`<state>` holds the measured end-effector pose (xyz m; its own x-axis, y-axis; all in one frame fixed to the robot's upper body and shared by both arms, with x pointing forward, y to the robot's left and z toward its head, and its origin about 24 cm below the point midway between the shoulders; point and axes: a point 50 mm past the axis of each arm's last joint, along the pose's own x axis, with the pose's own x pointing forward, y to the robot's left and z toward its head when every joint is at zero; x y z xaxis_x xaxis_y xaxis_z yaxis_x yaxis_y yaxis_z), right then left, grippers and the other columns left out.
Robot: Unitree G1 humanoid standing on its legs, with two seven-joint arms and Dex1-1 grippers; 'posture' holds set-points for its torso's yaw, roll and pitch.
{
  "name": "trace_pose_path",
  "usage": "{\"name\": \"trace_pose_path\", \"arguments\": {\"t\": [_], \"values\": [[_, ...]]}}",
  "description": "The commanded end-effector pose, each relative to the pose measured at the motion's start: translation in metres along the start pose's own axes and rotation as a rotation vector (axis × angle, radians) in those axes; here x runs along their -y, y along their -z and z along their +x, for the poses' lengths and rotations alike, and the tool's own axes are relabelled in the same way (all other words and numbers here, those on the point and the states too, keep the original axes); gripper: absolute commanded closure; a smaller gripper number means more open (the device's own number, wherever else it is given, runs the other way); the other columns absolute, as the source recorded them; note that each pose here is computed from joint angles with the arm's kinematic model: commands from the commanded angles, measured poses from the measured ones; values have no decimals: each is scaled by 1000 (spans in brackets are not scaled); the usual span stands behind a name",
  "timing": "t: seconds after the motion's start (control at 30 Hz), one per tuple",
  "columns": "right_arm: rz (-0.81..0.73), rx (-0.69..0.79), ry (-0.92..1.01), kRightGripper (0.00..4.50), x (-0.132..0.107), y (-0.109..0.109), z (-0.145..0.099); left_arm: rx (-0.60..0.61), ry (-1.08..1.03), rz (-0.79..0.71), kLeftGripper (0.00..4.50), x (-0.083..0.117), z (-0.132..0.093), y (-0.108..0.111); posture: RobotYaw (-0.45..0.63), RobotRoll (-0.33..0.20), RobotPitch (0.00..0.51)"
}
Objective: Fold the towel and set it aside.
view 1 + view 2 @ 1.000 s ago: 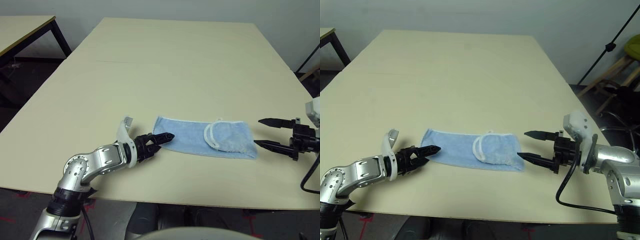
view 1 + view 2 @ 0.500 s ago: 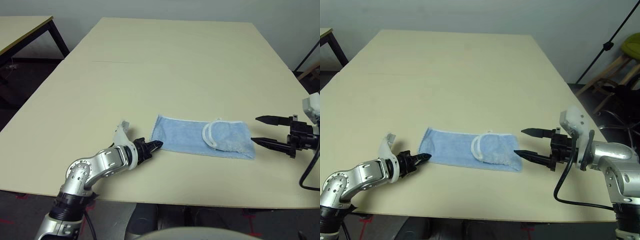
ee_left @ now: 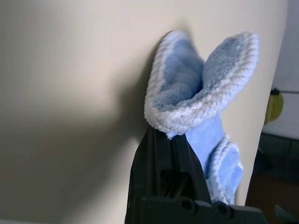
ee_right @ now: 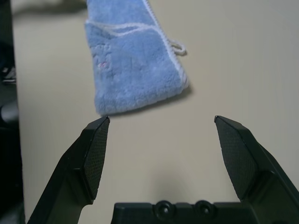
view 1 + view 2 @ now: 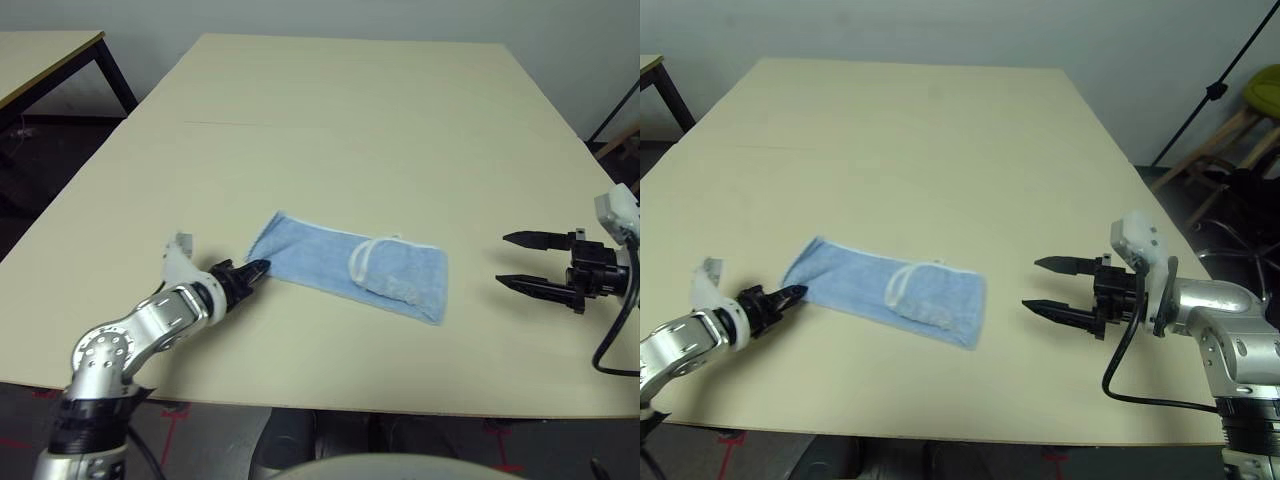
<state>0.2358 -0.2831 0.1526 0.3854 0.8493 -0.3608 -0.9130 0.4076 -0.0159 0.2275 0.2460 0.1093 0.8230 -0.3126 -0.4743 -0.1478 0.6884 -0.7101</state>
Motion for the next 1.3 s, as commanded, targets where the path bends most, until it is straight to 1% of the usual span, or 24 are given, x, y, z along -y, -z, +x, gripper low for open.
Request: {"name": "trace_pose_path", "arguments": {"t": [0.03, 0.1, 0.2, 0.23, 0.27, 0.33, 0.4, 0.47, 0.57, 0.7, 0.87, 1.07, 1.17, 1.3], "values": [[-8, -34, -60, 0, -2, -4, 1, -33, 44, 58, 4461, 2, -7, -4, 169, 0, 71], [-9, -45, -72, 0, -2, -5, 1, -56, 119, 108, 4461, 14, -6, -6, 165, 0, 70], [-7, -49, -75, 0, -5, -6, 0, -122, 271, 202, 4461, 41, -2, -3, 154, 0, 71], [-6, -49, -75, 0, -5, -6, 0, -141, 302, 226, 4461, 46, -1, -2, 149, 0, 72], [-3, -50, -75, 0, -7, -6, 0, -168, 337, 262, 4461, 53, 1, 1, 149, 0, 72], [11, -52, -72, 0, -10, -4, -1, -254, 464, 360, 4461, 80, 8, 11, 137, 0, 73], [21, -53, -67, 0, -12, -2, -3, -337, 575, 438, 4461, 102, 14, 21, 125, 0, 75], [31, -54, -60, 0, -14, -1, -5, -407, 651, 489, 4461, 116, 19, 28, 114, 0, 76], [37, -58, -51, 0, -16, -1, -7, -505, 718, 538, 4461, 124, 24, 35, 102, 0, 76], [37, -63, -40, 0, -18, -4, -7, -617, 726, 623, 4461, 125, 36, 45, 85, 0, 74], [42, -55, -42, 0, -25, -9, 0, -659, 754, 662, 4461, 132, 56, 57, 71, 0, 72], [53, -51, -55, 0, -29, -11, 4, -715, 770, 715, 4461, 132, 66, 72, 65, 0, 72], [58, -52, -56, 0, -28, -9, 4, -736, 801, 743, 3800, 134, 65, 74, 66, 0, 71], [61, -54, -57, 0, -25, -5, 5, -751, 849, 806, 2471, 139, 58, 72, 76, 0, 69]]}}
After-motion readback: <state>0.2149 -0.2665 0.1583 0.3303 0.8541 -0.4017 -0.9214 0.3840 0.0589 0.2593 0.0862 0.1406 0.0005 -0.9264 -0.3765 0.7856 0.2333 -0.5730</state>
